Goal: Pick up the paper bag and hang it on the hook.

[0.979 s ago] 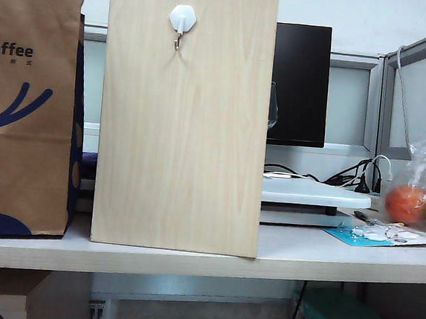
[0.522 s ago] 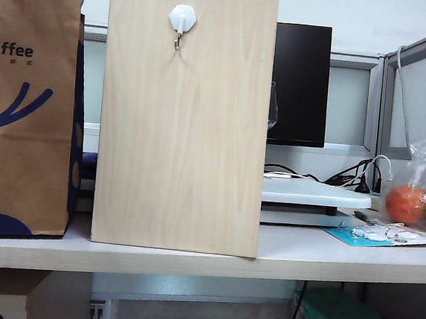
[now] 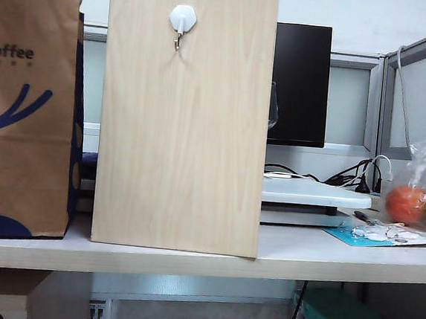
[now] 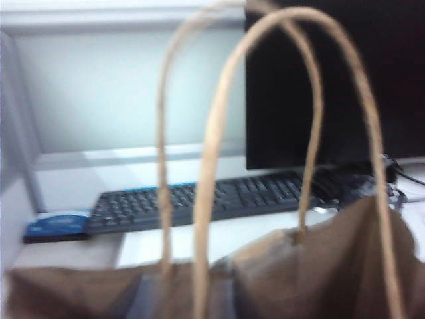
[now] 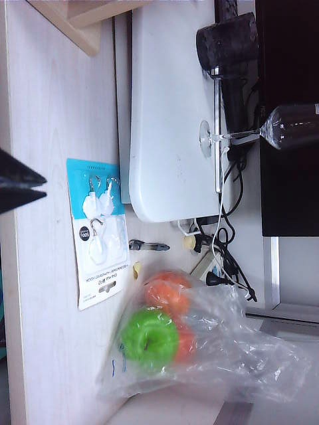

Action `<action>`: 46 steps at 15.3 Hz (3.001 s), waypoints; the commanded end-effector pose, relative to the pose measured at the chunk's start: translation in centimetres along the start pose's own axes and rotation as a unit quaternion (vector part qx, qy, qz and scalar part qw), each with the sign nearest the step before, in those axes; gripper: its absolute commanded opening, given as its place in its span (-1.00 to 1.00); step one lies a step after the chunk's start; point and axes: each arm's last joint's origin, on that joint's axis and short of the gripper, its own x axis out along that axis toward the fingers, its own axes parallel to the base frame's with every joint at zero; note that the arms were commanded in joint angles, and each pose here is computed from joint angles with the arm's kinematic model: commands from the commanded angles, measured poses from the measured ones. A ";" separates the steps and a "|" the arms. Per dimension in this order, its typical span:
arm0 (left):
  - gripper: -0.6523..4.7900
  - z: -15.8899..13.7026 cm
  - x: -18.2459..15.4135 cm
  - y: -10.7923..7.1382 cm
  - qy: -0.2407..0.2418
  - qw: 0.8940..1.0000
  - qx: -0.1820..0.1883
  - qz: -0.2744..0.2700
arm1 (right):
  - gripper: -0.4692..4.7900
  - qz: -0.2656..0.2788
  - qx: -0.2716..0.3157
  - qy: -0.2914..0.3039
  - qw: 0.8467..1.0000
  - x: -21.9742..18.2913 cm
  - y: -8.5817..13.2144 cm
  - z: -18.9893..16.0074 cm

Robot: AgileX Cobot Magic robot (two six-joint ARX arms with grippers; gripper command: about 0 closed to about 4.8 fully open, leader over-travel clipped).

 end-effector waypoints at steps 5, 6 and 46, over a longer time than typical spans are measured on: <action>-0.78 3.3 -3.8 -0.5 -0.072 0.995 -0.042 -0.052 | -0.82 0.000 0.000 -0.003 1.000 0.0 0.0 -0.1; -0.78 4.0 -5.6 -0.7 -0.079 0.992 -0.061 -0.078 | -0.82 0.000 0.001 -0.003 1.000 0.0 0.0 -0.1; -0.78 -4.1 -3.4 -12.5 0.106 0.903 -0.168 -0.381 | -0.82 0.001 0.004 -0.002 1.000 0.0 0.0 -0.1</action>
